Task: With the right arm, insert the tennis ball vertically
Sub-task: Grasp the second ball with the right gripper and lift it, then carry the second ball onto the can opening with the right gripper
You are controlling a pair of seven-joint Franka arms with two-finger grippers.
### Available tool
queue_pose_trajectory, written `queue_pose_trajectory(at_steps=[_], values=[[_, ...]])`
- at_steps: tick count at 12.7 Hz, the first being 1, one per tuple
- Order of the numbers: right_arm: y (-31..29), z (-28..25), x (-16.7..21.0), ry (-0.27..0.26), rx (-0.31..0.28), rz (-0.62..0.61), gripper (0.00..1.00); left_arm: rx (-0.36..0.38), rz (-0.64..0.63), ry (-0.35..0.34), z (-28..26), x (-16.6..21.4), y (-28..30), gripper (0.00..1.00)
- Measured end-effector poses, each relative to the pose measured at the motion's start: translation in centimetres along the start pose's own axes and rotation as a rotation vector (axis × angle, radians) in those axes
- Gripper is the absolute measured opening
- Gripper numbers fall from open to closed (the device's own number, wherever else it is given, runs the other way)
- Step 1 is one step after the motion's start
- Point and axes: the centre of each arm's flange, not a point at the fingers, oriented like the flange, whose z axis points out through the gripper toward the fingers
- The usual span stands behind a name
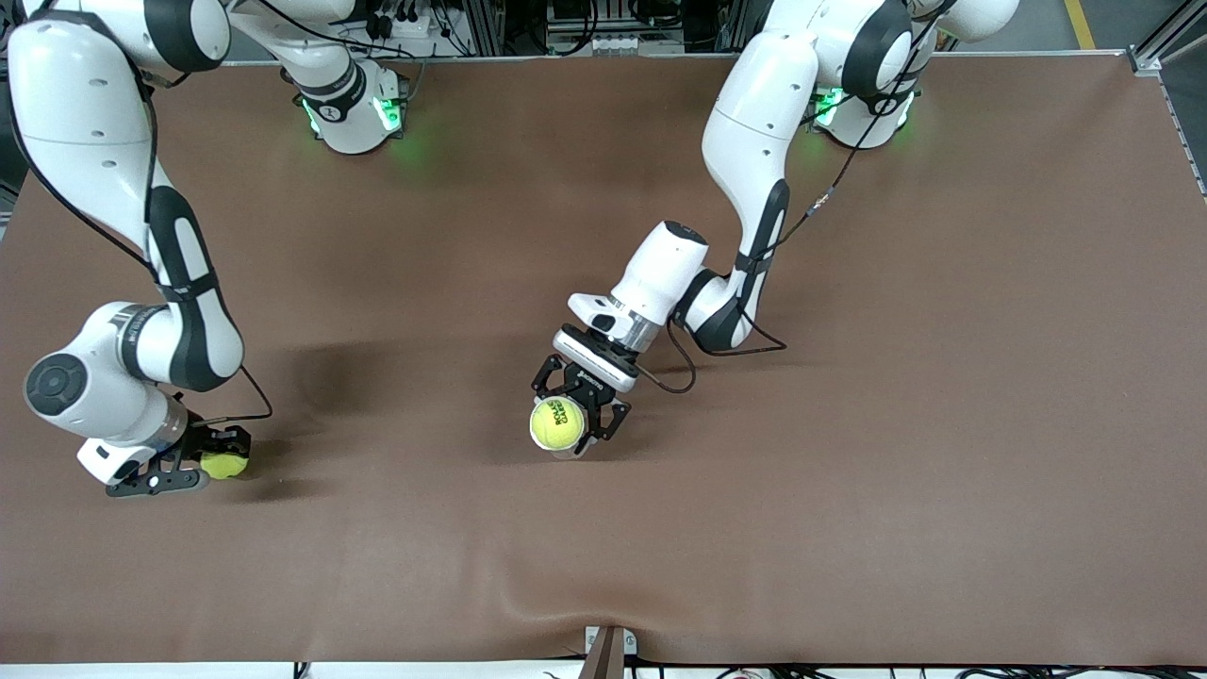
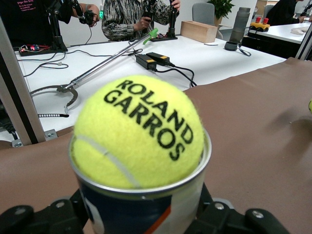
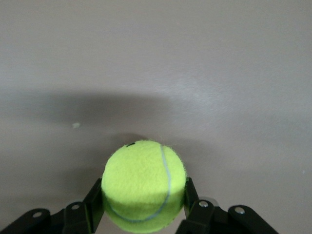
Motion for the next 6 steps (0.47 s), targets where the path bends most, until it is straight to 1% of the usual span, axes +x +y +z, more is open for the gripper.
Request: queue_pose_trajectory(at_steps=[2,4,6], values=[[-2.4,-5.2,1.0,-0.025,0.056,-0.005,0.67,0.0,0.0,0.0,0.0,0.0,0.0,0.85],[-6.7,-10.7,2.1,-0.019,0.077,0.017,0.67,0.0,0.0,0.001,0.0,0.0,0.0,0.85],[-12.9,-16.1,2.9,-0.032,0.089,0.054,0.67,-0.001,0.0,0.002,0.0,0.1,0.0,0.85]])
